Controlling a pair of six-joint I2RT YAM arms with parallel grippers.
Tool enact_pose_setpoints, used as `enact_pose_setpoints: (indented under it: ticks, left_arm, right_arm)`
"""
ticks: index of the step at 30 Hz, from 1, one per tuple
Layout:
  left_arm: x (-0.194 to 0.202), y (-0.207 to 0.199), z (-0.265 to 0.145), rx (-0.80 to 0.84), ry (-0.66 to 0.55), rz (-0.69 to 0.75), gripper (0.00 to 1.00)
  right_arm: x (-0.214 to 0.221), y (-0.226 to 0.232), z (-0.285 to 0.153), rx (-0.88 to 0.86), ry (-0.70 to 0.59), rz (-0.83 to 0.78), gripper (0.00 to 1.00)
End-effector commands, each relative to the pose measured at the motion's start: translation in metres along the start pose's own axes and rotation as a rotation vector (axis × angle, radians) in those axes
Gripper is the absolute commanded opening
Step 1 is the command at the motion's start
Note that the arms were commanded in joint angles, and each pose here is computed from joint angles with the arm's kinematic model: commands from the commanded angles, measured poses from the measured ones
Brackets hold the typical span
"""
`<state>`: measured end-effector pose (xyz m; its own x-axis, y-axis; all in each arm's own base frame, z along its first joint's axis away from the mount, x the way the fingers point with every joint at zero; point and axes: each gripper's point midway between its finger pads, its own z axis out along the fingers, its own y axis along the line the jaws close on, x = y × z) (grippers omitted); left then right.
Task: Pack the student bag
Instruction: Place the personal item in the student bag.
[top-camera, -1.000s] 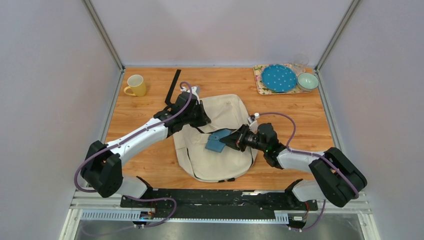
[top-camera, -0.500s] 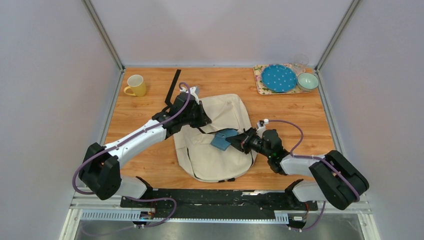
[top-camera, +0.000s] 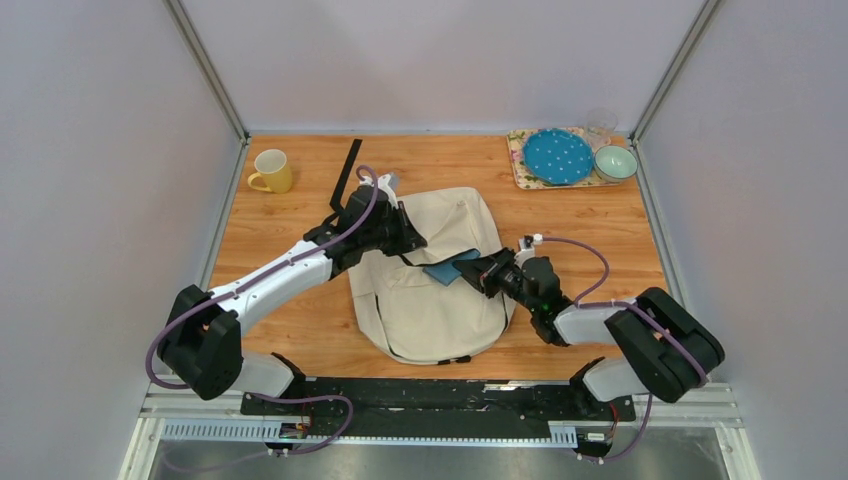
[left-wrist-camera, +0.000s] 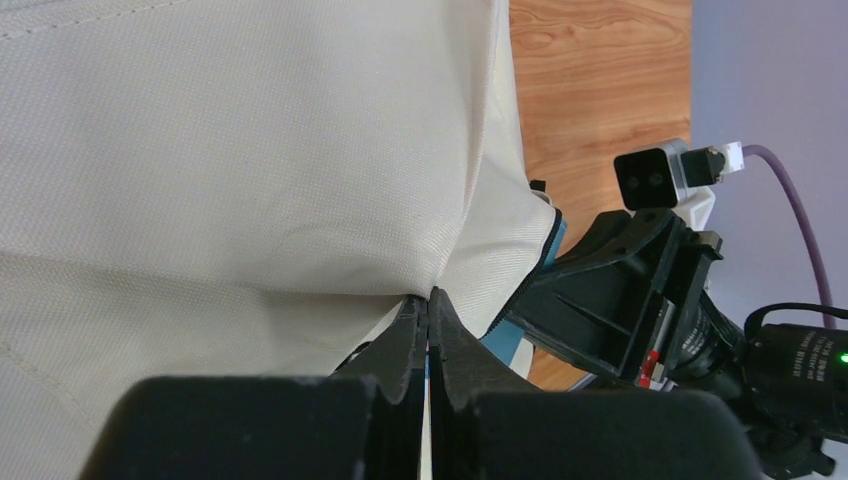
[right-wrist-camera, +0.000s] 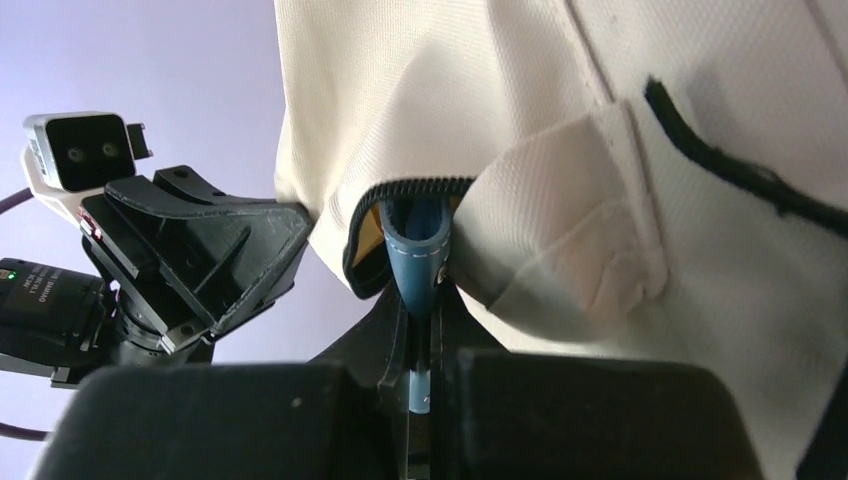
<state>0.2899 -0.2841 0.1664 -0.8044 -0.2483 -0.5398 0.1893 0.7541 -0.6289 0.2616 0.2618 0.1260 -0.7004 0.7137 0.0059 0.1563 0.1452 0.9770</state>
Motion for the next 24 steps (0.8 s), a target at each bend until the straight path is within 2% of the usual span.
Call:
enact_pose_setpoints:
  ticks: [1,4,9,13,16,21,24]
  left_arm:
    - [-0.006,-0.040,-0.013,0.164,-0.002,-0.015,0.00]
    - [-0.004,-0.039,-0.013,0.162,0.005,-0.022,0.00]
    - [-0.006,-0.041,-0.013,0.164,0.002,-0.018,0.00]
    - [-0.008,-0.041,-0.013,0.159,0.003,-0.014,0.00]
    - [-0.008,-0.038,-0.014,0.147,0.001,-0.008,0.00]
    - [-0.010,-0.032,-0.013,0.136,-0.006,-0.017,0.00]
    - [-0.010,-0.035,-0.014,0.149,-0.004,-0.020,0.00]
  right_arm:
    - [-0.029,0.077,0.011,-0.298,-0.134,0.010,0.00]
    - [-0.032,0.087,0.017,-0.355,-0.143,0.015,0.00]
    - [-0.032,0.084,0.030,-0.357,-0.169,-0.006,0.00]
    - [-0.044,0.085,0.023,-0.368,-0.253,-0.011,0.00]
    - [-0.053,0.075,0.014,-0.290,-0.316,-0.048,0.00]
    - [-0.051,0.077,0.004,-0.226,-0.320,-0.152,0.00]
    - [-0.055,0.078,0.002,-0.202,-0.341,-0.160,0.00]
